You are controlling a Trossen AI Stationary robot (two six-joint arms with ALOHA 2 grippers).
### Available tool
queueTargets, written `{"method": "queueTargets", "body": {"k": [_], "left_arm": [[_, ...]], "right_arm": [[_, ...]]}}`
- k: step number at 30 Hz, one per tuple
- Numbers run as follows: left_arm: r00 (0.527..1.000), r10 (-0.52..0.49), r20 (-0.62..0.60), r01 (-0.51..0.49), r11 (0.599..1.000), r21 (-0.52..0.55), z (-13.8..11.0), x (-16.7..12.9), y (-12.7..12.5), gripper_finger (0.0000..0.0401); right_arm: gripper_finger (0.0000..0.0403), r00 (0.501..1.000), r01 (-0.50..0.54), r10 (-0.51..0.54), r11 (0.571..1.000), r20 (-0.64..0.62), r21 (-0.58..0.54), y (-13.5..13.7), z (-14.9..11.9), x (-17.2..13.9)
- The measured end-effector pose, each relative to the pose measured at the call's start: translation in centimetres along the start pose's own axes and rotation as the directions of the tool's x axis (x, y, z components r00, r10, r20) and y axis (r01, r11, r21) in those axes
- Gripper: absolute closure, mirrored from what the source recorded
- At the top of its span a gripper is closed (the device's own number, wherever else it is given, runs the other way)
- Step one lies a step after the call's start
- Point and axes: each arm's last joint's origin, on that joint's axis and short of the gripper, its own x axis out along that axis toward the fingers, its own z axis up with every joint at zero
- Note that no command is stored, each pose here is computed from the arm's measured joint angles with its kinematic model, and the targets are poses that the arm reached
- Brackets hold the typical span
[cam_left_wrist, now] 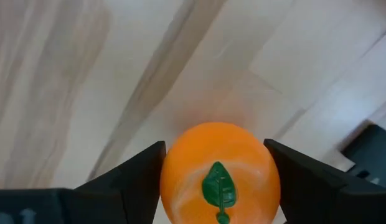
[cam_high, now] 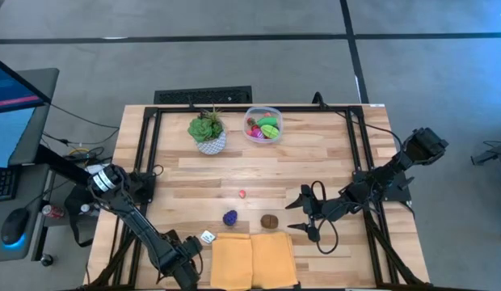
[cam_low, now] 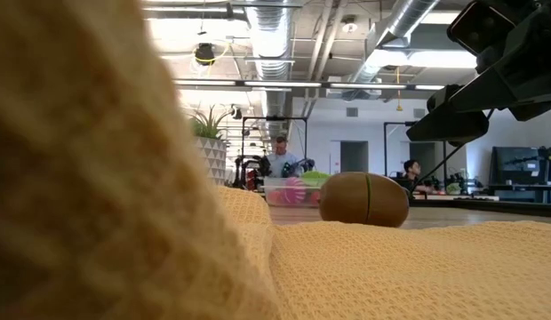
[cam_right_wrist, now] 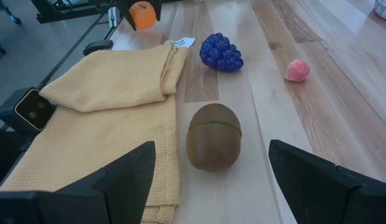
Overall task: Pick and placing Produce into tupperware
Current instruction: Put the orange into the transparent bin
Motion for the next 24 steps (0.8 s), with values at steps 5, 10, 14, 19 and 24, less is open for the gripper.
{"method": "queueTargets", "body": {"k": [5,10,14,19,24], "left_arm": [[1.000,0.024,0.009,-0.024,1.000,-0.003,0.0,0.0,0.2,0.0150],[1.000,0.025,0.009,-0.025,1.000,0.017,0.1,0.0,0.2,0.0165],[0.999,0.046,0.007,-0.046,0.998,0.033,0.3,0.0,0.5,0.0152],[0.998,0.070,0.006,-0.070,0.996,0.059,1.1,-0.1,0.8,0.0148],[0.998,0.067,0.011,-0.068,0.992,0.105,2.4,-0.3,1.0,0.0161]], "right_arm": [[0.0067,1.000,0.000,0.000,1.000,0.000,0.000,0.0,0.0,0.0],[0.0067,1.000,0.000,0.000,1.000,0.000,0.006,0.0,0.0,0.0],[0.0067,1.000,0.000,0.000,1.000,0.000,0.006,0.0,0.0,0.0],[0.0067,1.000,0.000,0.000,1.000,0.000,0.007,0.0,0.0,0.0],[0.0067,1.000,0.000,0.000,1.000,0.000,0.007,0.0,0.0,0.0]]}}
